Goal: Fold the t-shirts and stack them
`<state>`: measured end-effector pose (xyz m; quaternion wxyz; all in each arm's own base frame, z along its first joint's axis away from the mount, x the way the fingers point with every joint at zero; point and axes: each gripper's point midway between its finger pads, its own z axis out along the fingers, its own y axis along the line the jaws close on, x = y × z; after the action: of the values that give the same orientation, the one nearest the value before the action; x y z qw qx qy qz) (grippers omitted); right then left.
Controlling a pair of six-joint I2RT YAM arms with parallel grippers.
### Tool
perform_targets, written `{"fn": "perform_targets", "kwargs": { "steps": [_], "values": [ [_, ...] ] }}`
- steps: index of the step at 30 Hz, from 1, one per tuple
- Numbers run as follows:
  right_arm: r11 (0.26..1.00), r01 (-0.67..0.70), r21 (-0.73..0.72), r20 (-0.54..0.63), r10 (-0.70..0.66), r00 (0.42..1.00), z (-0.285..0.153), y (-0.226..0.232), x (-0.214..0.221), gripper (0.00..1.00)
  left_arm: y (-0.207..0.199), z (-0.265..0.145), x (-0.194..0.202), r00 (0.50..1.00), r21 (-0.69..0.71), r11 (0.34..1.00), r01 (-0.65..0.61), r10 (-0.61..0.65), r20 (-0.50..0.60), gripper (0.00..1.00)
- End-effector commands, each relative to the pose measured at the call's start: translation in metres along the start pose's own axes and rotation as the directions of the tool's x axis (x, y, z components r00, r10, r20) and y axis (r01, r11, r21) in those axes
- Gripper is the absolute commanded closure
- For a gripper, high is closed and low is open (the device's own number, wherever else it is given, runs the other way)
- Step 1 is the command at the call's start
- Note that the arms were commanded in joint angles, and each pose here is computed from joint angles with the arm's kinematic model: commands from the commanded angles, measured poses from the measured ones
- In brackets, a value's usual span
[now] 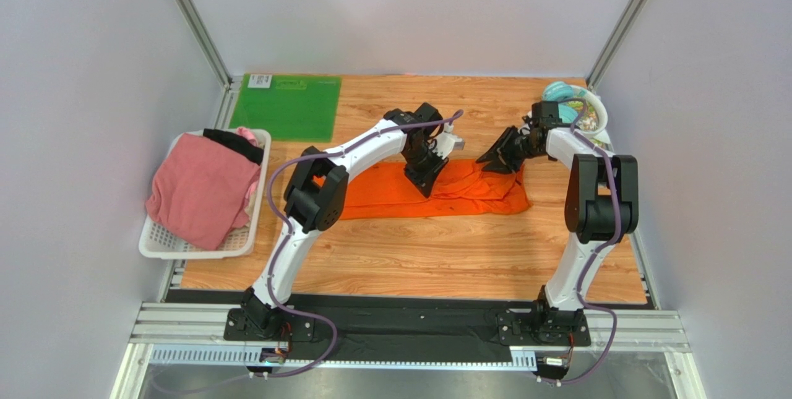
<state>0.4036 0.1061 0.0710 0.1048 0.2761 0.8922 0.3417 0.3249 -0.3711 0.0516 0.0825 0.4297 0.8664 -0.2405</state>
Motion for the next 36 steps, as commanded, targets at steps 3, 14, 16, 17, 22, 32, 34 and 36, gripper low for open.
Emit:
{"fn": "perform_targets", "kwargs": {
  "steps": [3,14,16,17,22,32,34,36],
  "values": [
    [0.998,0.021,-0.059,0.005,-0.021,1.000,-0.003,0.023,-0.008,0.65,-0.018,-0.006,0.007,0.999,0.031,0.999,0.040,-0.040,0.013,0.80],
    [1.000,0.021,0.011,-0.030,-0.021,0.999,0.004,0.003,-0.001,0.65,-0.025,-0.026,-0.006,0.992,0.005,0.997,0.076,-0.076,0.097,0.63],
    [1.000,0.018,0.020,-0.031,-0.018,0.999,0.005,-0.001,0.000,0.65,-0.027,-0.032,-0.009,0.989,0.000,0.997,0.080,-0.080,0.127,0.59],
    [1.000,0.015,0.025,-0.037,-0.014,0.999,0.007,-0.003,0.002,0.65,-0.028,-0.036,-0.013,0.986,0.001,0.997,0.083,-0.082,0.147,0.57],
    [0.999,0.018,0.035,-0.042,-0.016,0.999,0.007,-0.007,0.004,0.65,-0.027,-0.034,-0.015,0.979,-0.005,0.993,0.117,-0.114,0.167,0.53],
    [0.998,0.024,0.065,-0.039,-0.022,0.999,0.001,-0.015,0.007,0.64,-0.016,-0.013,-0.011,0.967,-0.042,0.977,0.207,-0.198,0.157,0.46],
    [0.998,0.021,0.065,-0.044,-0.018,0.999,0.002,-0.017,0.007,0.64,-0.017,-0.012,-0.012,0.967,-0.047,0.977,0.209,-0.199,0.159,0.45],
    [0.998,0.024,0.059,-0.048,-0.021,0.999,0.001,-0.016,0.007,0.64,-0.016,-0.012,-0.014,0.966,-0.051,0.976,0.213,-0.202,0.164,0.45]
  ]
}}
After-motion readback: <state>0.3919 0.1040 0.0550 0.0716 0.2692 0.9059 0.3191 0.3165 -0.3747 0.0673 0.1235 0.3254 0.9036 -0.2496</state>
